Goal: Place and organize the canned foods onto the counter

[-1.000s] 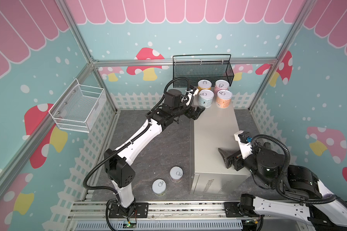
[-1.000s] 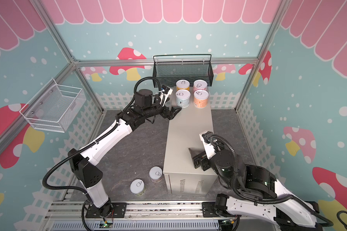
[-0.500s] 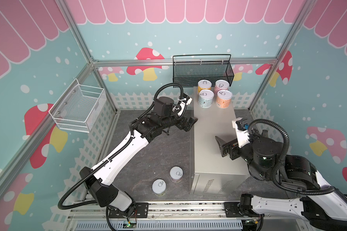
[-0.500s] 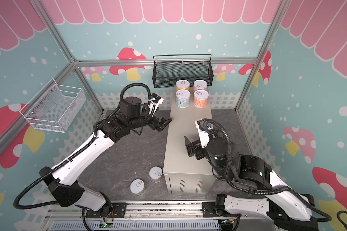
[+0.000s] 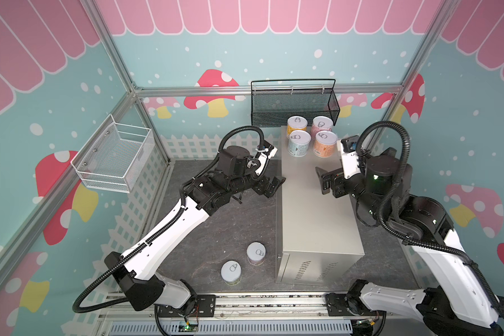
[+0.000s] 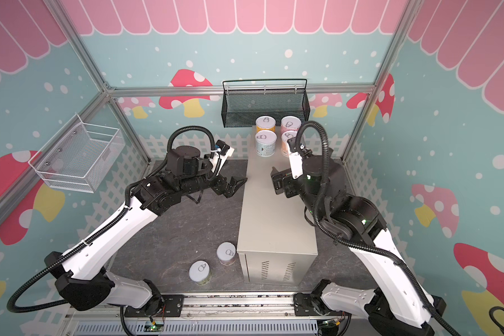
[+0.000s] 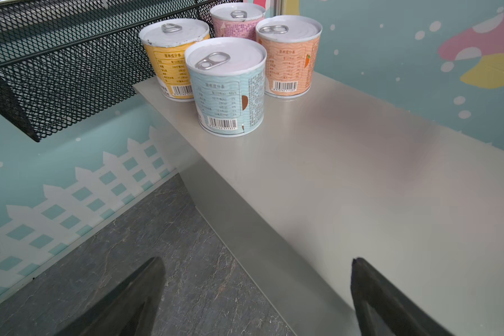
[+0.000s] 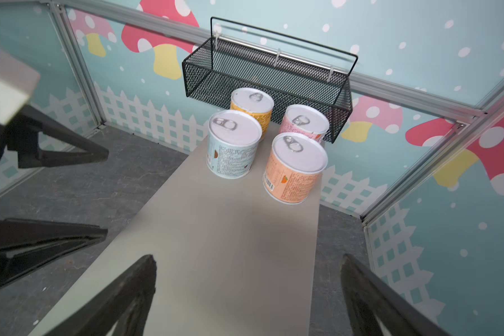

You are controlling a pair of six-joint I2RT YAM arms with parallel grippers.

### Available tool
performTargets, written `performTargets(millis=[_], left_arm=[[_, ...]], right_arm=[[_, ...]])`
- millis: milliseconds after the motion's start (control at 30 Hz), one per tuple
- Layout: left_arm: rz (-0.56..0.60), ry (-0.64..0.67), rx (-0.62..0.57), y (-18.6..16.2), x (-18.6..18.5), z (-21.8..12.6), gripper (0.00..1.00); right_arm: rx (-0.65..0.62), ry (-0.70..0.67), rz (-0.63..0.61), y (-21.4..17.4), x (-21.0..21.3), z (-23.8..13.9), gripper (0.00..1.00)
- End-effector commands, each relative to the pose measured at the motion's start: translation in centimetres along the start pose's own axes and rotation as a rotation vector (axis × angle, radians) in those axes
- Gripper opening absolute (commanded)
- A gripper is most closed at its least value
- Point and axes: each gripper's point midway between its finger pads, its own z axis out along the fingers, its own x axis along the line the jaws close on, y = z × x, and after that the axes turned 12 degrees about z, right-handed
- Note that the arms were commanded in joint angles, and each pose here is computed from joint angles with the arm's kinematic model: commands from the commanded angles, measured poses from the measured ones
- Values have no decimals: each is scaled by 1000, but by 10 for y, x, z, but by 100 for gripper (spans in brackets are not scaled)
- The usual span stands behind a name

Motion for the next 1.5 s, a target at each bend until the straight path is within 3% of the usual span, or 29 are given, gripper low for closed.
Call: performTargets(millis=[0,433,733,1167,1467], left_arm=[[11,-9,22,-6,-2,7,99],[14,-27,26,-11,-6,11,99],[13,-59,16,-11,-12,15,99],[-41,-58,15,-8,-12,25,99],[-115,72,42,-4,20,43,99]], right_arm=[[-68,60,-18,27,-3,-8,99],[-76,140,101,34,-80,34,99],[-97,272,200,5,-111,50,99],[-56,104,276,-32,-162,95,99],[-44,98,303,-48,-175,120,99]])
